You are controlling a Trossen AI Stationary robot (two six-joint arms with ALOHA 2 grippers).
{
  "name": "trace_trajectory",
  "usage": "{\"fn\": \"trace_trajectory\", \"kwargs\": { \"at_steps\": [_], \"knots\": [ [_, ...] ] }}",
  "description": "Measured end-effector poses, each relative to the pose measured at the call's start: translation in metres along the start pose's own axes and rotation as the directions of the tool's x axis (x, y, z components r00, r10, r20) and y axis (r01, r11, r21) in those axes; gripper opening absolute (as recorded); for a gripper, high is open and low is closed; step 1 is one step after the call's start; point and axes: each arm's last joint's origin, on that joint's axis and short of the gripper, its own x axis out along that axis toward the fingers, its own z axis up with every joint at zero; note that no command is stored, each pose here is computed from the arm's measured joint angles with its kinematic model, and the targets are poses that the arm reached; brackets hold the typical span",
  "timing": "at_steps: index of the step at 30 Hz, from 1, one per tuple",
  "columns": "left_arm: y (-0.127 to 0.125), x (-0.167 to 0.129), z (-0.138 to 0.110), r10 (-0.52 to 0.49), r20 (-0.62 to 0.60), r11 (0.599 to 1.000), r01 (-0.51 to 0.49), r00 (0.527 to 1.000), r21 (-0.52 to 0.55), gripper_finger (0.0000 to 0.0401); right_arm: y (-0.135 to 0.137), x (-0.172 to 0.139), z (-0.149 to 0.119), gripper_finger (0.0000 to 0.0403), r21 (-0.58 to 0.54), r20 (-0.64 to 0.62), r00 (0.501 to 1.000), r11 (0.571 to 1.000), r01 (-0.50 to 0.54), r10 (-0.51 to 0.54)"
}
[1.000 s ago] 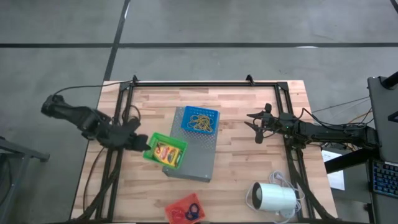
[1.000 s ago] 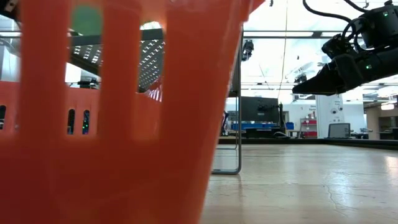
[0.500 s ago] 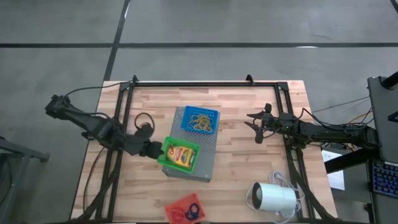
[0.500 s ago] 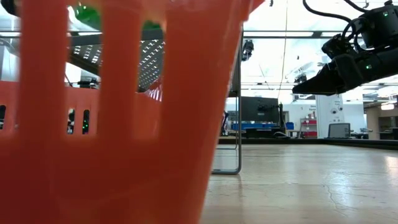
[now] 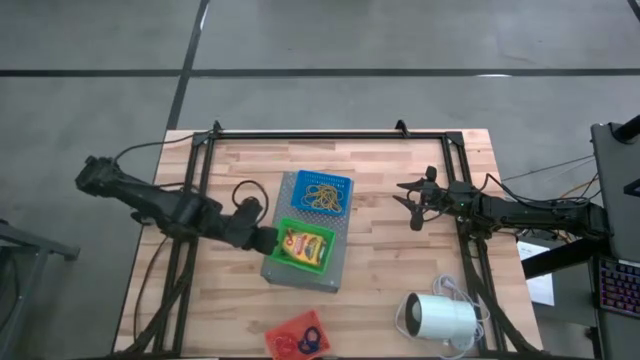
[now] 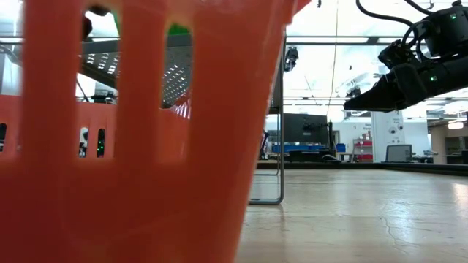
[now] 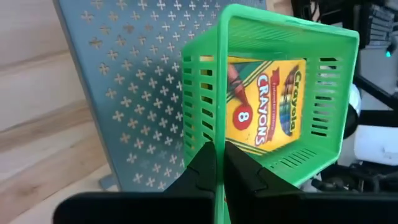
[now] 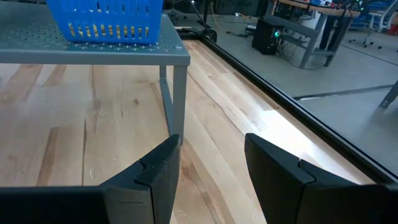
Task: Pick & Place Office Desk Supplies
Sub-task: Put the green basket on the shelf
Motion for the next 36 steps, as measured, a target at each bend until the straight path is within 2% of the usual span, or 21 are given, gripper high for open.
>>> {"fn": "trace_trajectory", "kwargs": {
  "at_steps": [36],
  "knots": [
    [0.015, 0.030, 0.076, 0.067, -0.005, 0.993, -0.067, 0.998, -0.102, 0.0013, 0.000, 0.000, 0.000, 0.0178, 0.000, -0.002, 1.000, 1.000, 0.000, 0.000]
  ]
}}
